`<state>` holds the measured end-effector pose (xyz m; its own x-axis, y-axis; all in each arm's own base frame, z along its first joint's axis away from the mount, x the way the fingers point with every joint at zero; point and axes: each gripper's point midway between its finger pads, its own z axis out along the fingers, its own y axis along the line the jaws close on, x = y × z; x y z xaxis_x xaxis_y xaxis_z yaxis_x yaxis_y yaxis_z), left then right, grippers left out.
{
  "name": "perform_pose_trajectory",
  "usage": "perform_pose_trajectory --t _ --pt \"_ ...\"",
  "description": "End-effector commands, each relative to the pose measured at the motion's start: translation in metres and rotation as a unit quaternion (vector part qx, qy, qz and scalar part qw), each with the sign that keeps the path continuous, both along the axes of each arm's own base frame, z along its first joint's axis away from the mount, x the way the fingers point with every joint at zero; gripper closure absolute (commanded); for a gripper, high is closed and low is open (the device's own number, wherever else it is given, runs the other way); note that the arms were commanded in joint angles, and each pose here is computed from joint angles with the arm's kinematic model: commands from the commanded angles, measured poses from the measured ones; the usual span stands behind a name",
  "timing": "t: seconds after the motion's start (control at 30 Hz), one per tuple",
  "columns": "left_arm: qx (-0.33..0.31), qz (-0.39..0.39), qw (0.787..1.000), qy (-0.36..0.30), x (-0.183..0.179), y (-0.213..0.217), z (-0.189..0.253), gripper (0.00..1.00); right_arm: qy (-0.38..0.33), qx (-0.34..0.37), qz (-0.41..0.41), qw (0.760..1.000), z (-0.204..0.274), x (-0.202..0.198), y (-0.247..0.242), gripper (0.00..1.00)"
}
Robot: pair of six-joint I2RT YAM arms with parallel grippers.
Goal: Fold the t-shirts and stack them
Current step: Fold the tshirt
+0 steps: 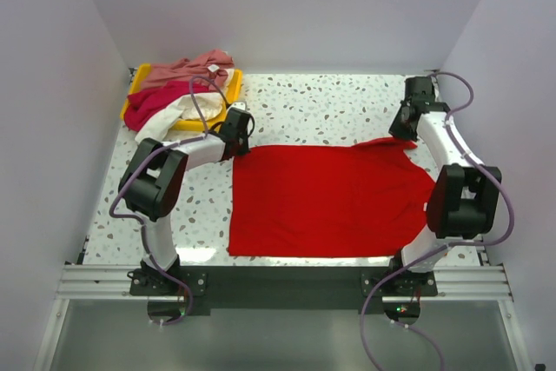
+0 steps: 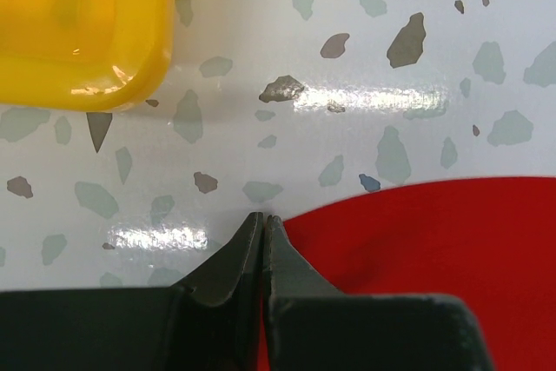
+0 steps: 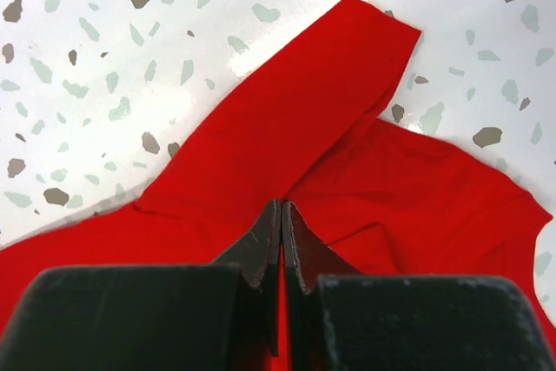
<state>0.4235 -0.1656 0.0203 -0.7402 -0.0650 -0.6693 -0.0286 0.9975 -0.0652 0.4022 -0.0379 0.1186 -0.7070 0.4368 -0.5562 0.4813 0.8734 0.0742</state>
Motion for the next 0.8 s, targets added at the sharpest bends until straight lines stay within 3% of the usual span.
perform_pose_trajectory --t 0.0,0.77 --pt "0.001 -0.005 1.000 -0.002 -0.004 0.004 0.009 1.00 -0.030 0.004 0.009 0.999 0.026 -0.011 0.004 1.00" --pt "-0.024 -0.004 0.999 -0.046 -0.016 0.008 0.022 1.00 -0.015 -0.008 0.021 1.000 0.030 -0.109 0.016 1.00"
